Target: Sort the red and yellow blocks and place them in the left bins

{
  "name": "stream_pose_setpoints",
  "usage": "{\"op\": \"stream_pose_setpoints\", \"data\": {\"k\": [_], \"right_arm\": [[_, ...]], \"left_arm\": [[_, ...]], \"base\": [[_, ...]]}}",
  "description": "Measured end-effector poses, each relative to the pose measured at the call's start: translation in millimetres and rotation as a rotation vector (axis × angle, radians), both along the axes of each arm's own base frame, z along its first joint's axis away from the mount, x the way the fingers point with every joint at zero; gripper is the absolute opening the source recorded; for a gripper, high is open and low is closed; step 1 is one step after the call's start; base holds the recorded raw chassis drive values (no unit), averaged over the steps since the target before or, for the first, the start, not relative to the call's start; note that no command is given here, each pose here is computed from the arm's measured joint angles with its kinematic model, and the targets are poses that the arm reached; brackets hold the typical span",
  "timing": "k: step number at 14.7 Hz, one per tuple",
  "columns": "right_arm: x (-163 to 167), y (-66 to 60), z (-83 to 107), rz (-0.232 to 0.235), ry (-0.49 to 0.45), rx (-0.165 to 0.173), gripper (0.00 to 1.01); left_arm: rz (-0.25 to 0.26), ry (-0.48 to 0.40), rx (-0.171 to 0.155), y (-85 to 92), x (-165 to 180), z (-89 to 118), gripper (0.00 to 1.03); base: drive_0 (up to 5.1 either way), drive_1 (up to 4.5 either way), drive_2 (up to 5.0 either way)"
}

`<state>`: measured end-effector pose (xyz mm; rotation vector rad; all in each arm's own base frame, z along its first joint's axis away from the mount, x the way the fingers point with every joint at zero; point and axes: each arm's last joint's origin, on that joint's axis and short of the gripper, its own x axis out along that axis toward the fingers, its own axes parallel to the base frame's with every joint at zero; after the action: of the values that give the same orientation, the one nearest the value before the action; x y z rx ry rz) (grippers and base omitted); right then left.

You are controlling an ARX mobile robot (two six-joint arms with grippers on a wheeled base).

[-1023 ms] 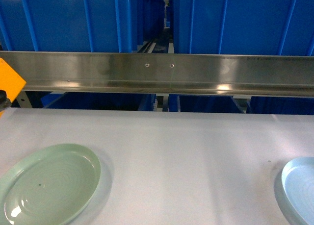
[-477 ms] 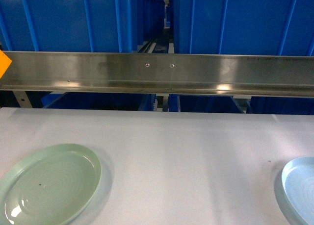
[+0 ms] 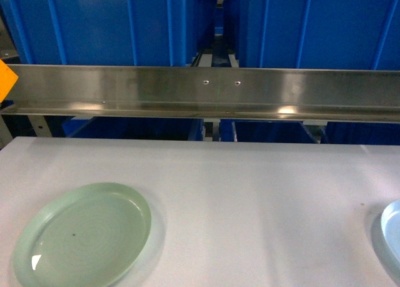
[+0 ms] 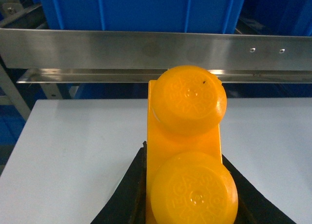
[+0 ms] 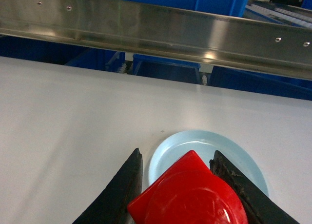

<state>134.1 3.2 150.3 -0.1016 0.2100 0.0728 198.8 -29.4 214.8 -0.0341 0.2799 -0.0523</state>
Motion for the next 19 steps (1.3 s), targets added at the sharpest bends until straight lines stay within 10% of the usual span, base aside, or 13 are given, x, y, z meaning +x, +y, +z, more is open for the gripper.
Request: {"op": "stream_pose_setpoints", "data": {"k": [19], "right_arm": [[0.0,0.0,-0.2,0.0,0.002,0.0,0.36]], "left_arm": [[0.005,0.0,0.001,0.5,0.0,0.1,0.26]], "base": [[-4.6,0.66,4.0]]}}
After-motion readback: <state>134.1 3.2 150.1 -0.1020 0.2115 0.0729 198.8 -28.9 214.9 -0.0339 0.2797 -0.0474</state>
